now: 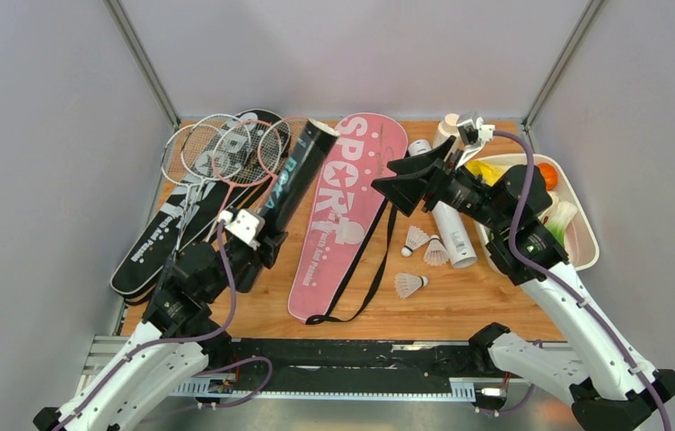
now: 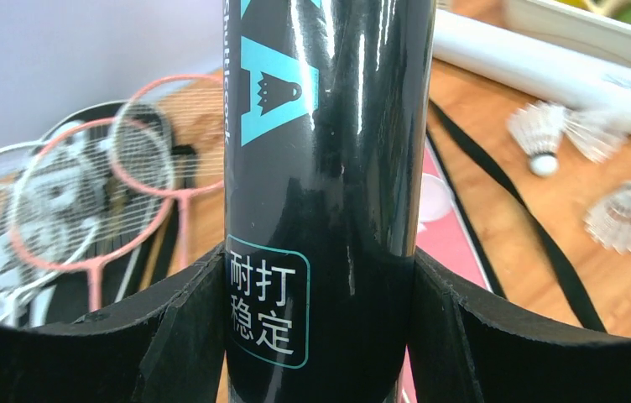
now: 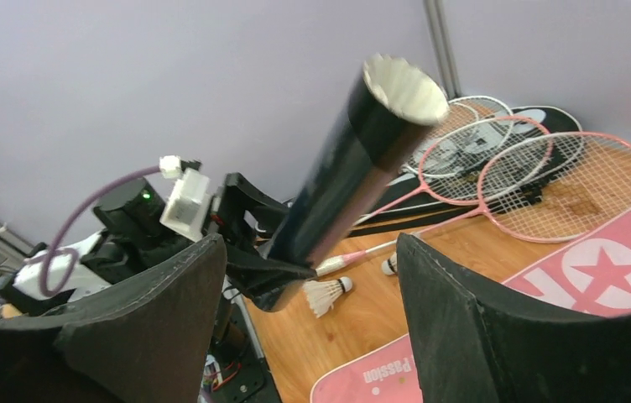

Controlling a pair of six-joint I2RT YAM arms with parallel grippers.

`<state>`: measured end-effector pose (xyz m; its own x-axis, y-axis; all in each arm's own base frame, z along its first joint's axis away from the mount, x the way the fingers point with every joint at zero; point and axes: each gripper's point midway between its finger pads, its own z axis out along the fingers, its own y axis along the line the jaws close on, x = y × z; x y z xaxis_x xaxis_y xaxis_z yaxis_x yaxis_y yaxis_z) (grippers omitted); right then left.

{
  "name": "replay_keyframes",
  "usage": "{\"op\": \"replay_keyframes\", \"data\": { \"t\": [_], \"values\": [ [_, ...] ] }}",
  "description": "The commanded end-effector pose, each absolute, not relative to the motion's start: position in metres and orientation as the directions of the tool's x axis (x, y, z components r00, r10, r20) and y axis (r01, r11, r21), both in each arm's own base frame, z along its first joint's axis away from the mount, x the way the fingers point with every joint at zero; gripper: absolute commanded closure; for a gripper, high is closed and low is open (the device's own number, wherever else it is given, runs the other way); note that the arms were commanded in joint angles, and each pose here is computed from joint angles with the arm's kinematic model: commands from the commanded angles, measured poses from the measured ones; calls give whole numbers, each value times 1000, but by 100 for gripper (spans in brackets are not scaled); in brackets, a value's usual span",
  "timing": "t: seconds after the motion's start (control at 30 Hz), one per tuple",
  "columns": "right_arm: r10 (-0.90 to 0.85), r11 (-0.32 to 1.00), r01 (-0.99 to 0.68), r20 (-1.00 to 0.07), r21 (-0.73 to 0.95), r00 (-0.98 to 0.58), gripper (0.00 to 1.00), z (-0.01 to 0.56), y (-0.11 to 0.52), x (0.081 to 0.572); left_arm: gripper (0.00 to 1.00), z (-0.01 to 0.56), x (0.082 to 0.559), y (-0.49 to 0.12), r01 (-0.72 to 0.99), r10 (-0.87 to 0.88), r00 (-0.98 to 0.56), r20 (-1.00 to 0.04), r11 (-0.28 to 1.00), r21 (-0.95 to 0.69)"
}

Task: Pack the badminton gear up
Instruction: Place the shuttlecock at the shuttle tube, then pick up the shuttlecock at the center of the board.

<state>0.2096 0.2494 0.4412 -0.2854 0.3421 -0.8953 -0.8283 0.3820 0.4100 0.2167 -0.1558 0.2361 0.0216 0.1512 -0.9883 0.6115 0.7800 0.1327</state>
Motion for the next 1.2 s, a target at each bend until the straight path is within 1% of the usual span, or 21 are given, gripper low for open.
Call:
{"op": "replay_keyframes", "data": {
  "t": [0.0, 0.1, 0.2, 0.3, 0.47, 0.53, 0.57, 0.63, 0.73, 0.8, 1.0, 1.17],
  "values": [
    [354, 482, -785, -906, 389, -233, 24, 422, 247, 238, 100, 307, 232, -112, 370, 23, 83, -996, 928, 53],
    [326, 506, -764, -909, 401, -261, 25, 392, 260, 254, 100, 334, 224, -101, 348, 6, 177, -984, 935, 68],
    [274, 512, -757, -913, 406, -304, 25, 357, 288, 268, 100, 356, 211, -93, 347, -27, 247, -969, 936, 62],
    [192, 448, -798, -915, 404, -356, 25, 323, 326, 272, 100, 368, 198, -84, 346, -45, 296, -954, 936, 63],
    [30, 324, -819, -871, 473, -491, 26, 266, 386, 287, 100, 369, 177, -79, 380, -40, 356, -934, 919, 105],
    [-19, 279, -831, -862, 482, -506, 26, 251, 409, 293, 100, 364, 171, -80, 400, -33, 359, -933, 908, 122],
    [-52, 269, -826, -848, 496, -527, 26, 233, 421, 298, 100, 359, 170, -82, 408, -28, 357, -934, 904, 129],
    [-94, 245, -826, -836, 507, -541, 26, 215, 438, 303, 100, 353, 163, -88, 448, -28, 370, -928, 881, 152],
    [-133, 240, -831, -831, 501, -540, 25, 190, 457, 316, 100, 338, 153, -101, 525, -39, 366, -930, 833, 172],
    [-155, 250, -829, -825, 500, -544, 25, 173, 465, 325, 100, 332, 147, -101, 545, -63, 361, -930, 824, 156],
    [-186, 232, -846, -831, 481, -524, 23, 142, 490, 350, 100, 305, 150, -106, 568, -66, 307, -949, 813, 127],
    [-180, 240, -843, -831, 481, -526, 23, 123, 507, 369, 100, 305, 149, -109, 579, -65, 318, -946, 803, 140]
  ]
}}
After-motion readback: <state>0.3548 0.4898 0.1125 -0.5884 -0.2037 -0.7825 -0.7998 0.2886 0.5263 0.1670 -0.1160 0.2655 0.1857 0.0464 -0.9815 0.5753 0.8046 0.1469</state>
